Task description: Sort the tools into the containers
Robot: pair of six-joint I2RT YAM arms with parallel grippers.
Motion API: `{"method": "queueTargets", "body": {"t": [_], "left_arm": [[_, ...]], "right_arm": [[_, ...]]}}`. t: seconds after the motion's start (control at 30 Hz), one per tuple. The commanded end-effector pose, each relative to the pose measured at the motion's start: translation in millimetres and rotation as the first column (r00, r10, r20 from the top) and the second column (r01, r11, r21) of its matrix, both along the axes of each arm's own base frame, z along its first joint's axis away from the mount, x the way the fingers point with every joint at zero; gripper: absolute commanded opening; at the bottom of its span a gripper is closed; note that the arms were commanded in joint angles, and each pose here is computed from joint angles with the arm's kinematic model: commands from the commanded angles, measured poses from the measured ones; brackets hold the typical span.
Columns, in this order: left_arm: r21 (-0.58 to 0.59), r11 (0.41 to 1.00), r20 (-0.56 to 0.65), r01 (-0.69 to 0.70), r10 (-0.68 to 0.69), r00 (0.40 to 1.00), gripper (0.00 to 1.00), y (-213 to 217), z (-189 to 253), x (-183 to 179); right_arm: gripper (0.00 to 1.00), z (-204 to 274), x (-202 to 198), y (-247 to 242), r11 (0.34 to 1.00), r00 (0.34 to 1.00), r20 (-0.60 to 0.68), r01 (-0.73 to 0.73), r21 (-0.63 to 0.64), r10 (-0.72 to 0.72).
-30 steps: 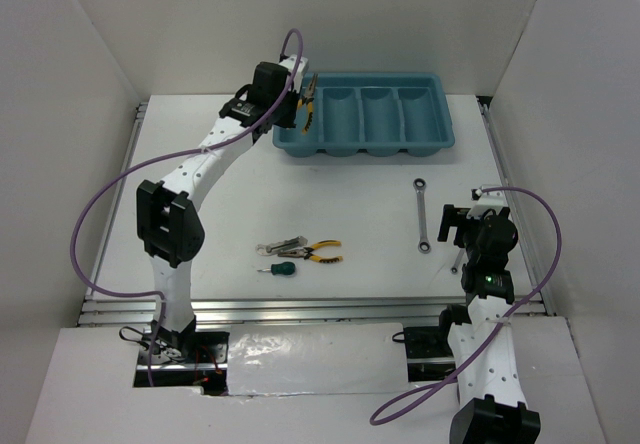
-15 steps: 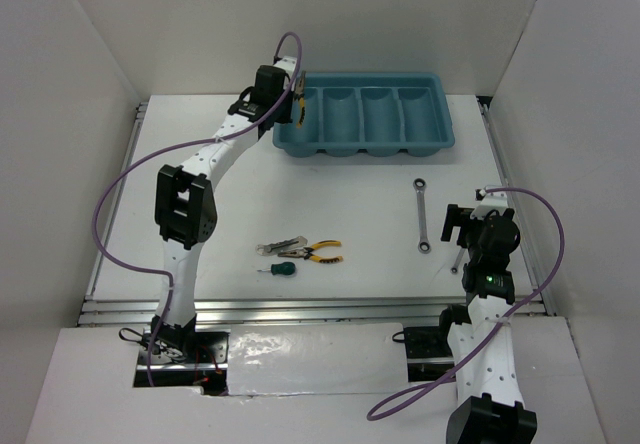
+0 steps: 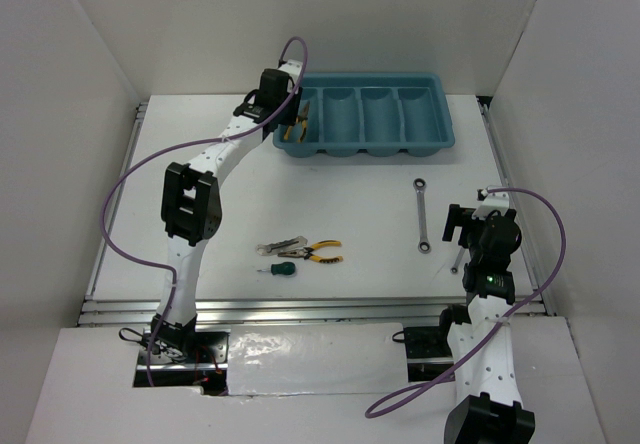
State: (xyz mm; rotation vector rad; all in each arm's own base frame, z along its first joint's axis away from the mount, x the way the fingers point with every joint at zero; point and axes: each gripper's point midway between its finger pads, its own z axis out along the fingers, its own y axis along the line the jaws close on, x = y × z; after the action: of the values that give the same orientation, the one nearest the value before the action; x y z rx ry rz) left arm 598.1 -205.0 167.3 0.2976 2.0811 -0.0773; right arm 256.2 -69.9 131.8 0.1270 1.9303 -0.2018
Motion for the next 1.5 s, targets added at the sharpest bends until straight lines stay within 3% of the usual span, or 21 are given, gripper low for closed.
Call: {"method": "queueTargets", "body": {"t": [0.0, 0.13, 0.33, 0.4, 0.47, 0.5, 0.53, 0.6, 0.73, 0.77, 0.8, 0.97, 1.1, 1.13, 1.27, 1.33, 1.37, 1.47], "left_arm": [[-0.041, 0.999, 0.116, 0.021, -0.016, 0.993, 0.48, -5.0, 37.0, 18.4], [-0.053, 0.998, 0.119, 0.025, -0.018, 0.993, 0.54, -7.7, 41.2, 20.8], [-0.13, 0.99, 0.142, 0.048, -0.029, 0.989, 0.45, -0.8, 76.9, 3.8], [-0.139, 0.981, 0.181, 0.137, -0.11, 0.977, 0.39, -4.8, 112.4, -18.6], [-0.132, 0.972, 0.143, 0.196, -0.177, 0.974, 0.36, -6.2, 106.7, -42.4], [-0.111, 0.964, 0.174, 0.242, -0.22, 0.96, 0.34, -3.9, 129.5, -59.6], [-0.113, 0.95, 0.126, 0.293, -0.279, 0.952, 0.34, -7.8, 114.0, -76.0], [-0.025, 0.93, 0.122, 0.366, -0.361, 0.925, 0.34, 0.8, 123.2, -105.9], [0.035, 0.882, -0.022, 0.469, -0.469, 0.883, 0.4, 17.1, 71.0, -166.9], [0.06, 0.875, -0.018, 0.48, -0.48, 0.877, 0.45, 22.8, 74.5, -180.2], [0.058, 0.873, -0.08, 0.485, -0.48, 0.874, 0.48, 28.8, 49.7, -195.1], [0.081, 0.884, -0.062, 0.46, -0.456, 0.888, 0.65, 47.2, 42.4, -233.9], [0.062, 0.869, -0.13, 0.491, -0.48, 0.867, 0.68, 53.0, 20.2, -262.9], [0.06, 0.865, -0.129, 0.497, -0.487, 0.864, 0.73, 54.1, 21.2, -266.8], [0.034, 0.87, -0.122, 0.492, -0.485, 0.866, 0.76, 58.5, 18.5, -274.2], [0.015, 0.884, -0.119, 0.468, -0.463, 0.878, 0.76, 60.8, 20.8, -273.3], [0.004, 0.893, -0.116, 0.45, -0.446, 0.887, 0.76, 64.8, 23.0, -271.4], [-0.032, 0.904, -0.115, 0.426, -0.426, 0.897, 0.78, 66.6, 27.8, -271.5]], "right_arm": [[1.0, 14.2, 3.9, -5.1, 1.0, 0.999, 0.041, 0.013, -0.023, -0.012], [1.0, 15.3, 4.3, -4.8, 1.0, 0.999, 0.044, 0.01, -0.024, -0.009], [1.0, 15.7, 4.0, -4.6, 1.0, 0.999, 0.048, 0.011, -0.024, -0.009], [1.0, 15.3, 4.3, -3.6, 1.0, 0.999, 0.049, 0.005, -0.022, -0.004], [1.0, 14.3, 4.8, -1.3, 1.0, 0.999, 0.049, -0.006, -0.016, 0.007], [1.0, 14.3, 5.1, -0.1, 1.0, 0.999, 0.048, -0.011, -0.012, 0.012], [1.0, 14.7, 4.9, 0.1, 1.0, 0.999, 0.049, -0.013, -0.011, 0.013], [1.0, 13.8, 4.8, 2.9, 1.0, 0.999, 0.046, -0.03, -0.007, 0.03], [1.0, 15.0, 3.9, 7.3, 0.998, 0.997, 0.045, -0.058, -0.01, 0.059], [1.0, 16.3, 3.9, 8.8, 0.998, 0.997, 0.043, -0.068, -0.011, 0.069], [1.0, 19.6, 3.9, 15.6, 0.994, 0.994, 0.036, -0.107, -0.004, 0.107], [1.0, 20.7, -2.0, 43.9, 0.963, 0.963, -0.036, -0.264, 0.052, 0.266], [0.98, 14.2, -14.2, 78.1, 0.89, 0.882, -0.114, -0.455, 0.042, 0.457], [0.96, 13.3, -13.7, 85.1, 0.88, 0.872, -0.127, -0.474, 0.028, 0.473], [0.85, 18.8, -21.0, 158.2, 0.693, 0.681, -0.17, -0.721, 0.015, 0.712], [0.8, 30.0, -13.5, 168.4, 0.657, 0.652, -0.192, -0.752, -0.047, 0.733], [0.74, 24.0, -16.7, 186.6, 0.59, 0.587, -0.23, -0.805, -0.063, 0.776], [0.64, 15.8, -13.6, 207.0, 0.506, 0.52, -0.303, -0.853, -0.129, 0.799]]}}
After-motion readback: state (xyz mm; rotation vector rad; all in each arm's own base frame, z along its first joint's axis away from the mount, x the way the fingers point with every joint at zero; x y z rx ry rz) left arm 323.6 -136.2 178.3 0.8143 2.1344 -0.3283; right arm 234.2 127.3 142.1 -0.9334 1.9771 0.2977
